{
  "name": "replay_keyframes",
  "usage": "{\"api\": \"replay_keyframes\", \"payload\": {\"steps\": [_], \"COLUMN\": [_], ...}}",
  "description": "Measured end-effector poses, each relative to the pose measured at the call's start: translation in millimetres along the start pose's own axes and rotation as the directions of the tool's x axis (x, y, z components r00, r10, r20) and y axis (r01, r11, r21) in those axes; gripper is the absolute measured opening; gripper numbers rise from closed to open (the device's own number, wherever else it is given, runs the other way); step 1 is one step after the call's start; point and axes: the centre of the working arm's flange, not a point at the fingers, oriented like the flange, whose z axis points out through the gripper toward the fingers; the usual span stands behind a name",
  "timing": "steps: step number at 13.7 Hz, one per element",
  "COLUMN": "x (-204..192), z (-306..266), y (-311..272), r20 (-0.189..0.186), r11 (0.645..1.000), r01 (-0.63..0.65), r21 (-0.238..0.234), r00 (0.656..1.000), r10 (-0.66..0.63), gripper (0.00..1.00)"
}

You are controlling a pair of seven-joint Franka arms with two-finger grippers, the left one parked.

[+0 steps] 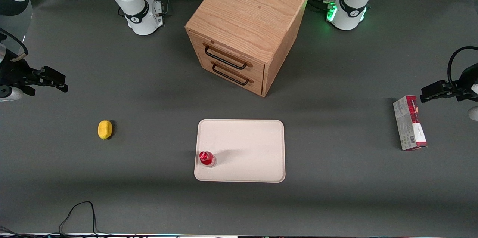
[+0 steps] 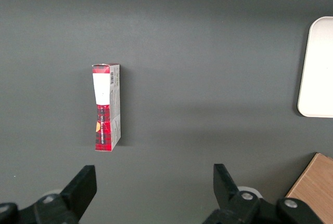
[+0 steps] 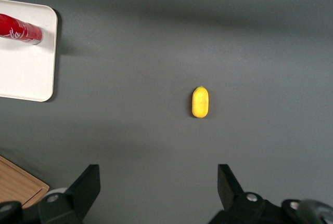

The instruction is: Place coke bottle on tray

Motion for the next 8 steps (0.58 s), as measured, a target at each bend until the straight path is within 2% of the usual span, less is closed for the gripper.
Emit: {"api": "replay_keyframes", "payload": {"steps": [8], "x": [-1.4], "z": [0.2], "y": [8.8], "r20": [0.002], "r11": [0.998], "r01": [-0.063], "r21": [0.0], "r00": [0.998], "r10": [0.063], "gripper": [1.0]}}
